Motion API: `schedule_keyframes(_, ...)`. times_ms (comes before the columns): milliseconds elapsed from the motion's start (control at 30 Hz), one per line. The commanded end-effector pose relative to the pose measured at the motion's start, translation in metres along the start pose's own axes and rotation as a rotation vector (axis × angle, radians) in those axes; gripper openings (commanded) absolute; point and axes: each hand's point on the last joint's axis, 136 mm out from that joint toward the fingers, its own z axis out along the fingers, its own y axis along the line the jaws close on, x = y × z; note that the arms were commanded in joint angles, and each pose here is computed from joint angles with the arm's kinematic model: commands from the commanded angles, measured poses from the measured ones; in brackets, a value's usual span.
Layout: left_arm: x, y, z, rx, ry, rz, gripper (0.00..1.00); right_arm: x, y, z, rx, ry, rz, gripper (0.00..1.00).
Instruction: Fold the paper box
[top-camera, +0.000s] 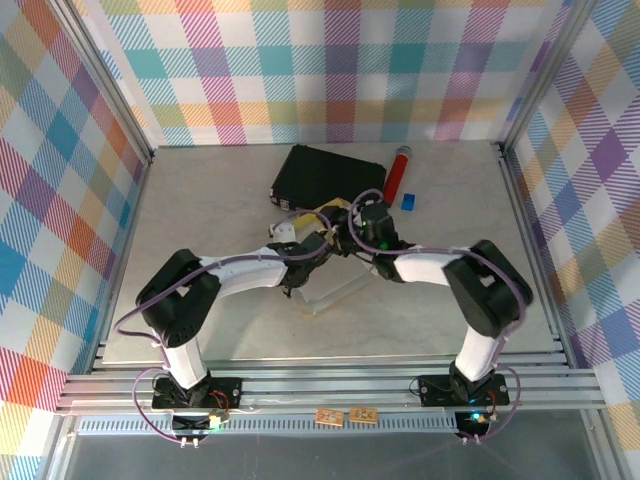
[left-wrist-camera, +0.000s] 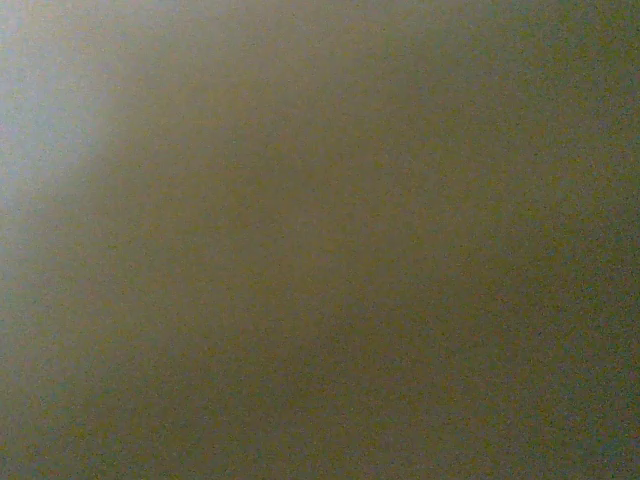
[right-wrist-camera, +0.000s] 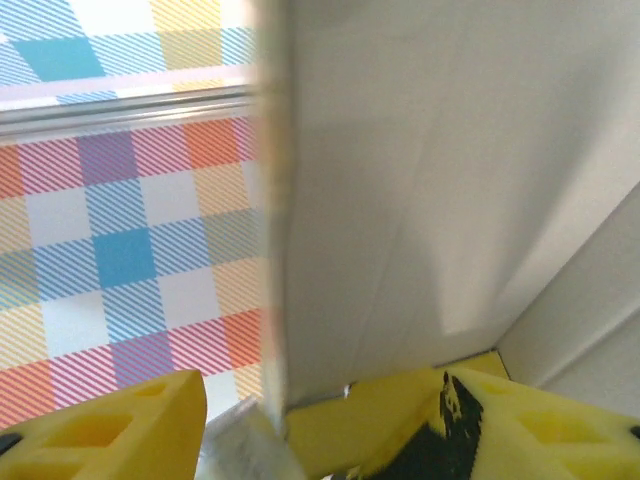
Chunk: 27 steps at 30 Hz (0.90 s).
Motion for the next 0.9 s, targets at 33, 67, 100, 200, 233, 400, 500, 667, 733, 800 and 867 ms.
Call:
schedule_keyframes(33,-0.022,0.009,-0.019,0.133,0.129,0.041,0.00,-0.024,0.034,-0.061,0.190,-0.103,-0.056,0.75)
schedule_keyframes(67,-0.024,0.006,-0.022,0.186,0.167,0.043,0.00,-0.030,0.037,-0.075,0.223,-0.121,-0.068,0.75)
schedule_keyframes(100,-0.027,0.006,-0.026,0.225,0.209,0.049,0.00,-0.038,0.040,-0.089,0.254,-0.142,-0.076,0.75)
schedule_keyframes(200,-0.034,0.004,-0.038,0.326,0.283,0.083,0.00,-0.062,0.045,-0.121,0.301,-0.164,-0.055,0.73)
schedule_keyframes(233,-0.037,0.003,-0.041,0.347,0.298,0.092,0.00,-0.069,0.047,-0.126,0.303,-0.161,-0.048,0.70)
schedule_keyframes(400,-0.045,-0.007,-0.056,0.471,0.353,0.122,0.00,-0.088,0.074,-0.124,0.344,-0.099,-0.147,0.55)
schedule_keyframes(500,-0.050,-0.009,-0.058,0.480,0.370,0.132,0.00,-0.091,0.086,-0.109,0.353,-0.044,-0.139,0.47)
schedule_keyframes(667,-0.056,-0.017,-0.061,0.493,0.394,0.126,0.00,-0.095,0.084,-0.112,0.430,-0.069,-0.129,0.42)
schedule_keyframes(733,-0.058,-0.020,-0.063,0.506,0.411,0.122,0.00,-0.095,0.085,-0.123,0.413,-0.107,-0.180,0.42)
schedule_keyframes(800,-0.058,-0.024,-0.066,0.524,0.434,0.122,0.00,-0.093,0.090,-0.139,0.378,-0.156,-0.268,0.42)
schedule_keyframes(867,-0.059,-0.027,-0.069,0.544,0.450,0.128,0.00,-0.095,0.092,-0.155,0.341,-0.189,-0.334,0.44)
